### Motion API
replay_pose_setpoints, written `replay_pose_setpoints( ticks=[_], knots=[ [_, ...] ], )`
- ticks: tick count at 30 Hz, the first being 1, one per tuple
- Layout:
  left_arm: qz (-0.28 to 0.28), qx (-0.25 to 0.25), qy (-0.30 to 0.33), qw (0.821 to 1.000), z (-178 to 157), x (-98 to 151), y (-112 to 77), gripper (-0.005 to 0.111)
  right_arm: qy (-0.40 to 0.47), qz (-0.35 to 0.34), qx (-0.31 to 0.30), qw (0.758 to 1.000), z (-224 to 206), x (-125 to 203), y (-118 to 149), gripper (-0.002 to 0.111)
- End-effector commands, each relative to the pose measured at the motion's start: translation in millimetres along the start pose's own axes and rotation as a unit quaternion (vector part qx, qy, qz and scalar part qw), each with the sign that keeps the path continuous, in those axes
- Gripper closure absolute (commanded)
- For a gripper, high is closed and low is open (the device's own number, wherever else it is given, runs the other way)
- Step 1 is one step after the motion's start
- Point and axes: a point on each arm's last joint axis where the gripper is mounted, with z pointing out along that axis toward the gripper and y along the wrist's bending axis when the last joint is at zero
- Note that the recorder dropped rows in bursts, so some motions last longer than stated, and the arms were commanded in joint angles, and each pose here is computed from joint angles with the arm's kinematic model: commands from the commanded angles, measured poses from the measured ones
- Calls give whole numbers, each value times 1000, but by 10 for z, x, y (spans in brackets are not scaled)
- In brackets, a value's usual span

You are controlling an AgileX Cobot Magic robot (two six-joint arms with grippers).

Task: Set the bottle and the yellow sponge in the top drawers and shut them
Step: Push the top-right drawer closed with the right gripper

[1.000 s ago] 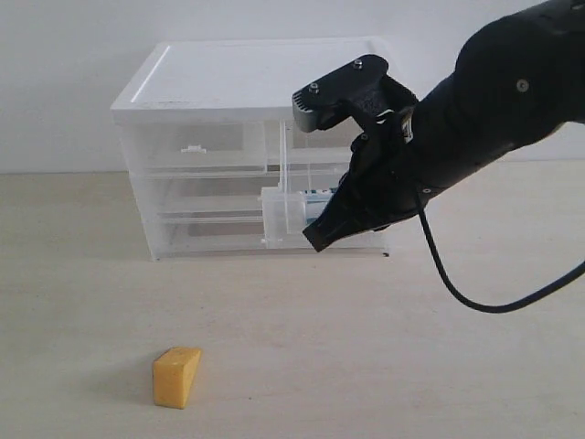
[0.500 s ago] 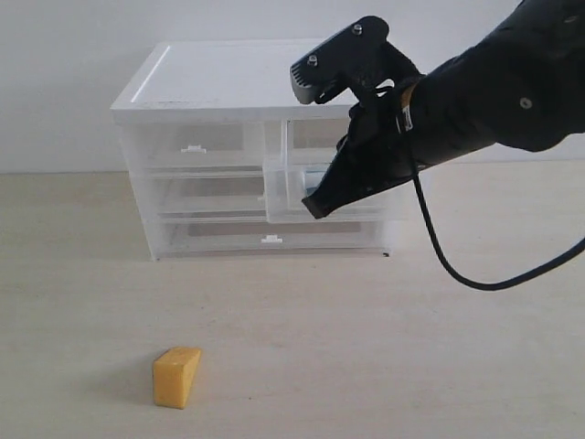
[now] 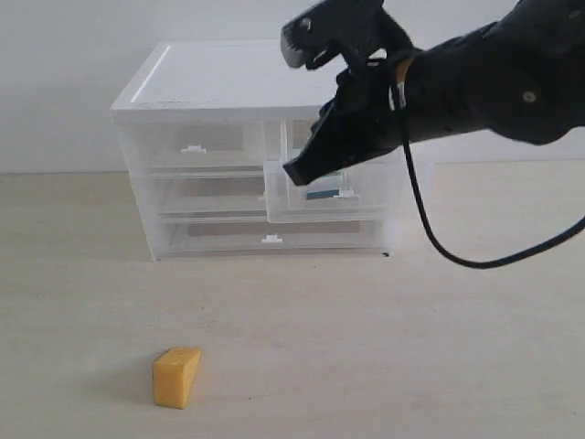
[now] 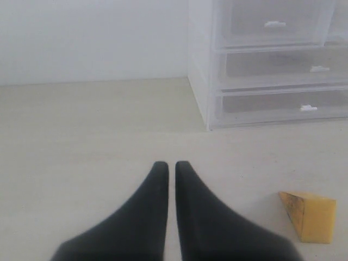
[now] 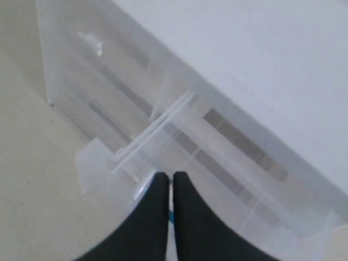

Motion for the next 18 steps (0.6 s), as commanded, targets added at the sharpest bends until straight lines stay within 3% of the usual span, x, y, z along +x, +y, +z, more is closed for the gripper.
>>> replay_pose_setpoints(
  ticks=[1,8,13,18],
  knots=[
    [-1,0,1,1000,1,12,-1,103,20,13,20,1000,-204,-151,-135,108],
    [-1,0,1,1000,1,12,-1,103,198,-10,-36,980,-277,79,-66,108],
    [-1,0,1,1000,1,12,-1,103,243,-9,-102,965,-320,44,15,108],
    [-1,0,1,1000,1,12,-1,103,241,-12,-104,965,-69,105,54,108]
  ],
)
